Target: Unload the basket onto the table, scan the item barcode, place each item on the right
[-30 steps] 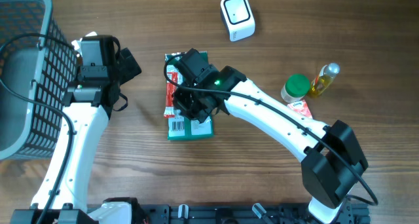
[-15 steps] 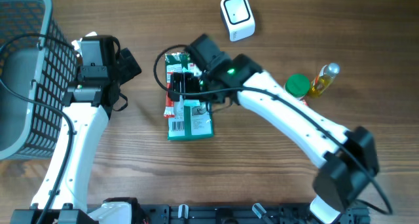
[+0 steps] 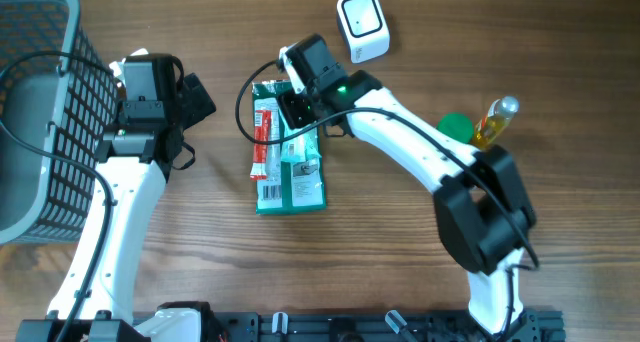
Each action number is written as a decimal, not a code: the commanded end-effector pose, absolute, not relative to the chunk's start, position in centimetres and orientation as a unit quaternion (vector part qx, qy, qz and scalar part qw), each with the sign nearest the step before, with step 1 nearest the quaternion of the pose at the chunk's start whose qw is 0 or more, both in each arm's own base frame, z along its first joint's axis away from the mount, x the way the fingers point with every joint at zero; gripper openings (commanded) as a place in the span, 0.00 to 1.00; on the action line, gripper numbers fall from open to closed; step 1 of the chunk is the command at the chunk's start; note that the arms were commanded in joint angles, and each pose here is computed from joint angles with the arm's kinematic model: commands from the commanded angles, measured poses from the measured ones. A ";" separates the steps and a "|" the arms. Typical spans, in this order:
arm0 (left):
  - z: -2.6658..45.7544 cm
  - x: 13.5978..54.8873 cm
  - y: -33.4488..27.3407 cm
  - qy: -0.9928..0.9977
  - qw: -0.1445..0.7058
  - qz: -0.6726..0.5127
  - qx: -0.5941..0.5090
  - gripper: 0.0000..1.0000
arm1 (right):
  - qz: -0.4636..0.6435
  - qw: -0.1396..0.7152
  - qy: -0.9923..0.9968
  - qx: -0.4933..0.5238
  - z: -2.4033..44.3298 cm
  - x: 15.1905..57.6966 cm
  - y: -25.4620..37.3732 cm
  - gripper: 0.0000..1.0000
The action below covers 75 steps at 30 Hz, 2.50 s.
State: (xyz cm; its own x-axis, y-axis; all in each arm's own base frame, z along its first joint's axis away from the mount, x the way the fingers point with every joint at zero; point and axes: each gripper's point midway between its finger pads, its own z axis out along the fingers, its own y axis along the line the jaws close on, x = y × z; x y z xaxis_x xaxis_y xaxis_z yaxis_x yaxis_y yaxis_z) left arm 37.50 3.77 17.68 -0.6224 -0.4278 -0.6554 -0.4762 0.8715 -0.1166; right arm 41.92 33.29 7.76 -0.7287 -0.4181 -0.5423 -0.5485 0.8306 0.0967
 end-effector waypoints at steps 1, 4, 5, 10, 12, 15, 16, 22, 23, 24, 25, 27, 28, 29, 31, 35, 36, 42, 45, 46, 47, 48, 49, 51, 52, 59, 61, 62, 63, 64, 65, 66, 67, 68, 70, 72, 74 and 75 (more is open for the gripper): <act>17.9 37.6 4.1 0.897 0.358 0.040 -0.254 1.00 | 0.113 0.240 0.931 -0.250 4.6 42.3 33.2 0.73; 17.9 37.6 4.1 0.897 0.359 0.040 -0.255 1.00 | 0.111 0.234 0.933 -0.250 4.0 42.1 33.1 0.73; 17.9 37.6 4.1 0.897 0.359 0.040 -0.254 1.00 | 0.114 0.227 0.939 -0.232 3.9 41.9 33.0 0.64; 17.9 37.6 4.1 0.897 0.358 0.040 -0.255 1.00 | 0.176 0.140 0.968 -0.114 3.8 39.0 33.3 0.40; 17.9 37.6 4.1 0.897 0.359 0.040 -0.254 1.00 | 0.269 0.045 0.960 -0.068 5.5 35.5 35.4 0.48; 17.9 37.6 4.1 0.897 0.358 0.040 -0.254 1.00 | 0.313 0.050 0.943 -0.102 9.1 34.6 36.2 0.50; 17.9 37.6 4.1 0.897 0.358 0.040 -0.254 1.00 | 0.294 0.080 0.944 -0.123 9.4 35.4 35.6 0.50; 17.9 37.6 4.1 0.897 0.358 0.040 -0.254 1.00 | 0.216 0.145 0.931 -0.257 7.3 36.9 34.3 0.50; 17.9 37.6 4.1 0.897 0.358 0.040 -0.254 1.00 | 0.210 0.139 0.929 -0.273 6.2 36.5 34.4 0.51; 17.9 37.6 4.1 0.897 0.359 0.040 -0.254 1.00 | 0.205 0.129 0.928 -0.283 5.1 36.2 34.3 0.53; 17.9 37.6 4.1 0.897 0.358 0.040 -0.254 1.00 | 0.202 0.120 0.930 -0.284 4.1 36.0 34.4 0.54; 17.9 37.6 4.1 0.897 0.358 0.040 -0.254 1.00 | 0.197 0.103 0.933 -0.283 1.8 35.9 34.5 0.53; 17.9 37.6 4.1 0.897 0.358 0.040 -0.254 1.00 | 0.195 0.099 0.934 -0.283 1.0 35.9 34.4 0.53; 17.9 37.6 4.1 0.897 0.358 0.040 -0.254 1.00 | 0.191 0.092 0.934 -0.287 -0.1 35.8 34.4 0.53; 17.9 37.6 4.1 0.897 0.359 0.040 -0.254 1.00 | 0.182 0.069 0.937 -0.289 -2.4 35.2 34.0 0.43; 17.9 37.6 4.1 0.897 0.358 0.040 -0.254 1.00 | 0.202 0.100 0.932 -0.285 0.7 36.7 34.4 0.11; 17.9 37.6 4.1 0.897 0.358 0.040 -0.255 1.00 | 0.215 0.124 0.926 -0.285 3.2 37.4 34.6 0.04; 17.9 37.6 4.1 0.897 0.358 0.040 -0.254 1.00 | 0.248 0.325 0.851 -0.329 22.1 38.4 34.0 0.04; 17.9 37.6 4.1 0.897 0.359 0.040 -0.254 1.00 | 0.098 0.442 0.821 -0.349 26.4 41.9 30.1 0.04; 17.9 37.6 4.1 0.897 0.359 0.040 -0.254 1.00 | 0.037 0.466 0.809 -0.357 27.1 43.2 28.9 0.04; 17.9 37.6 4.1 0.897 0.359 0.040 -0.254 1.00 | -0.027 0.487 0.792 -0.366 27.7 44.7 27.8 0.04; 17.9 37.6 4.1 0.897 0.358 0.040 -0.254 1.00 | -0.060 0.499 0.783 -0.366 27.9 45.7 27.3 0.04; 17.9 37.6 4.1 0.897 0.358 0.040 -0.254 1.00 | -0.086 0.511 0.772 -0.367 28.3 46.5 27.1 0.04; 17.9 37.6 4.1 0.897 0.358 0.040 -0.254 1.00 | -0.156 0.543 0.744 -0.357 28.7 49.3 26.7 0.04; 17.9 37.6 4.1 0.897 0.358 0.040 -0.254 1.00 | -0.195 0.560 0.733 -0.332 28.8 51.0 26.2 0.04; 17.9 37.6 4.1 0.897 0.358 0.040 -0.254 1.00 | -0.428 0.546 0.648 -0.316 24.2 58.2 22.5 0.04; 17.9 37.6 4.1 0.897 0.358 0.040 -0.254 1.00 | -0.468 0.535 0.628 -0.317 23.2 59.2 21.5 0.04; 17.9 37.6 4.1 0.897 0.358 0.040 -0.254 1.00 | -0.473 0.529 0.628 -0.319 22.4 59.5 21.1 0.04; 17.9 37.6 4.1 0.897 0.358 0.040 -0.254 1.00 | -0.475 0.522 0.631 -0.321 21.5 59.8 20.8 0.04; 17.9 37.6 4.1 0.897 0.358 0.040 -0.255 1.00 | -0.476 0.516 0.634 -0.323 20.7 60.0 20.5 0.04; 17.9 37.6 4.1 0.897 0.358 0.040 -0.254 1.00 | -0.478 0.511 0.637 -0.325 19.9 60.2 20.3 0.04; 17.9 37.6 4.1 0.897 0.358 0.040 -0.254 1.00 | -0.478 0.508 0.638 -0.326 19.6 60.3 20.1 0.04; 17.9 37.6 4.1 0.897 0.358 0.040 -0.254 1.00 | -0.481 0.503 0.639 -0.329 19.0 60.4 19.9 0.04; 17.9 37.6 4.1 0.897 0.358 0.040 -0.254 1.00 | -0.482 0.499 0.640 -0.329 18.7 60.5 19.7 0.04; 17.9 37.6 4.1 0.897 0.358 0.040 -0.254 1.00 | -0.480 0.474 0.650 -0.349 16.9 60.5 19.6 0.04; 17.9 37.6 4.1 0.897 0.358 0.040 -0.255 1.00 | -0.475 0.443 0.662 -0.374 14.7 60.1 19.6 0.04; 17.9 37.6 4.1 0.897 0.358 0.040 -0.255 1.00 | -0.462 0.425 0.681 -0.377 13.2 59.7 19.4 0.04; 17.9 37.6 4.1 0.897 0.358 0.040 -0.254 1.00 | -0.458 0.421 0.689 -0.373 12.8 59.5 19.2 0.04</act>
